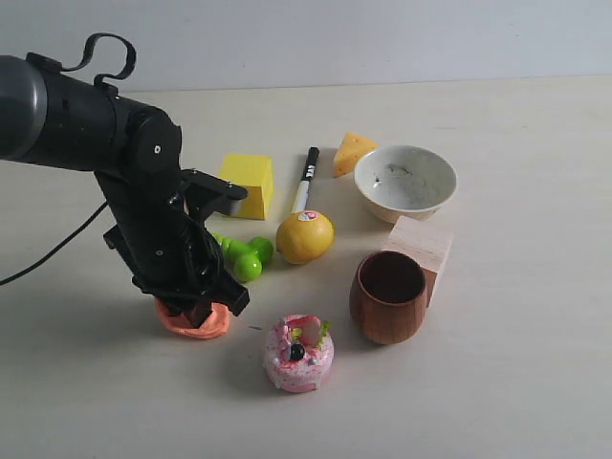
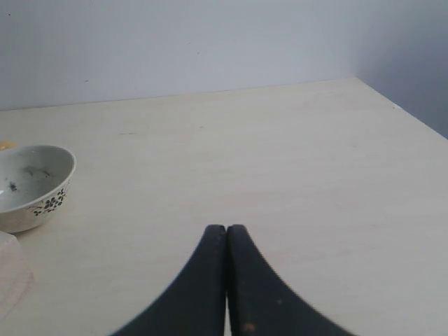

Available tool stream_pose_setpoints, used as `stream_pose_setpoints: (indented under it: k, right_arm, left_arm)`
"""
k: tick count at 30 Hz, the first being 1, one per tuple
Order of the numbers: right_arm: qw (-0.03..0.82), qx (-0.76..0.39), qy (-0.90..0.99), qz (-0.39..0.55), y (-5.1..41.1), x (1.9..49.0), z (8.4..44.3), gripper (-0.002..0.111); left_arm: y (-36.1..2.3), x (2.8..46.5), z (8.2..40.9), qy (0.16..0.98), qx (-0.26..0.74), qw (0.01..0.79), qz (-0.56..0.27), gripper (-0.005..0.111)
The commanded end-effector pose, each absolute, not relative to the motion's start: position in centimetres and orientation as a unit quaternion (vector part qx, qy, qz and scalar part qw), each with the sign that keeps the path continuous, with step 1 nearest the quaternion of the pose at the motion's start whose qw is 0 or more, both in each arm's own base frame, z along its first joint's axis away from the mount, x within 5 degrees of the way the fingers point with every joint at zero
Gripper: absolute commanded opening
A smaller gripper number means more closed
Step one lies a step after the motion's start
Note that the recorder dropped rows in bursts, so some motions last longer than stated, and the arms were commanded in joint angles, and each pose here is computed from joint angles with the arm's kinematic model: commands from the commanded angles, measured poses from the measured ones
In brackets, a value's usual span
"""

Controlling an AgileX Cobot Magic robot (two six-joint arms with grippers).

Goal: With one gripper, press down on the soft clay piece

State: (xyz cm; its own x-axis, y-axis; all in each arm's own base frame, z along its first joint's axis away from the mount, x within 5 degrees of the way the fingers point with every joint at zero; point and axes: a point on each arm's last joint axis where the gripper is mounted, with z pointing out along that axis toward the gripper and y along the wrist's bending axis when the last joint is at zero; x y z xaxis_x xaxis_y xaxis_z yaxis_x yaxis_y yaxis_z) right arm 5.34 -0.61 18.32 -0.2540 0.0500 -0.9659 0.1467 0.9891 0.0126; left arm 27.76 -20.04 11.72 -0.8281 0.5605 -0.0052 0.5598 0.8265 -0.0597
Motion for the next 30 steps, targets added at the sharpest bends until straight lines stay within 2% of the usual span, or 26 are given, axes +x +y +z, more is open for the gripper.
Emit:
stream_pose_setpoints:
  k: [1, 6, 10, 12, 19, 28, 30]
  right_arm:
    - [0.612, 0.062, 0.787, -0.045, -0.7, 5.3, 18.3, 0.0]
    - [0.612, 0.062, 0.787, -0.045, -0.7, 5.3, 18.3, 0.0]
    - [0.612, 0.062, 0.787, -0.045, -0.7, 5.3, 18.3, 0.0]
    - [0.612, 0.062, 0.787, -0.045, -0.7, 5.3, 18.3, 0.0]
    - [0.612, 0.062, 0.787, -0.045, -0.7, 5.3, 18.3, 0.0]
    - [0.612, 0.062, 0.787, -0.045, -0.7, 5.3, 18.3, 0.0]
    - [0.612, 0.062, 0.787, -0.045, -0.7, 5.3, 18.3, 0.0]
  left_arm:
    - [-20.0, 27.8, 11.7, -0.956, -0.291, 0.004, 0.029, 0.035]
    - [-20.0, 27.8, 11.7, -0.956, -0.291, 0.004, 0.029, 0.031]
    - [-20.0, 27.8, 11.8, -0.956, -0.292, 0.003, 0.029, 0.014]
    - [-20.0, 27.8, 12.1, -0.956, -0.292, -0.001, 0.03, 0.01]
    - [-20.0, 27.8, 13.3, -0.956, -0.292, -0.019, 0.036, 0.01]
    - [-19.7, 27.6, 13.3, -0.961, -0.276, -0.006, 0.029, 0.01]
    - [-19.5, 27.5, 14.0, -0.966, -0.248, -0.056, 0.04, 0.009]
